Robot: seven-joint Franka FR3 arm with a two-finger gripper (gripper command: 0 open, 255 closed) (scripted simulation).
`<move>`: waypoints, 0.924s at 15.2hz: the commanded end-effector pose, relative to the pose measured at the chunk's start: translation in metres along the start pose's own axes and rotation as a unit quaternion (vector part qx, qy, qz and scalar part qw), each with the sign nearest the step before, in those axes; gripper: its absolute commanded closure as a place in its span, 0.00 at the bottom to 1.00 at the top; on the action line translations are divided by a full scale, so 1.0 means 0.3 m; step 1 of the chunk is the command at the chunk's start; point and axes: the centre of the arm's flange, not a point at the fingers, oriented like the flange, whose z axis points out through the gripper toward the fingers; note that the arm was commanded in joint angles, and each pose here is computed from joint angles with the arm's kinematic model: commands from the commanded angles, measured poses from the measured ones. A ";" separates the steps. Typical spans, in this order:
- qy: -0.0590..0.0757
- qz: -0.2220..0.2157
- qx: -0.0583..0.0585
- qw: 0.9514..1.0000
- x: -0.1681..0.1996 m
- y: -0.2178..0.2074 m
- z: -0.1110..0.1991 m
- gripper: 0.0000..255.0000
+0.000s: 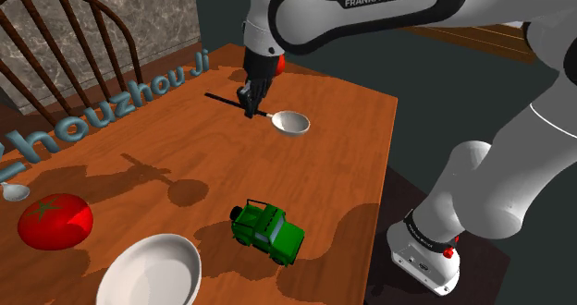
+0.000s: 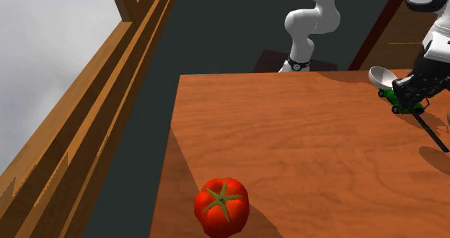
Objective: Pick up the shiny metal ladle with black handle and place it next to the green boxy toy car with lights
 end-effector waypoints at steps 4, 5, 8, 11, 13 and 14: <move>0.000 0.001 0.000 1.000 0.013 -0.215 0.012 1.00; 0.000 0.001 0.000 1.000 0.015 -0.259 0.017 1.00; 0.000 0.001 0.000 1.000 0.023 -0.390 0.030 1.00; 0.000 0.001 0.000 1.000 0.031 -0.521 0.043 1.00; 0.000 0.001 0.000 1.000 0.032 -0.577 0.066 1.00; 0.000 0.001 0.000 1.000 0.030 -0.575 0.084 1.00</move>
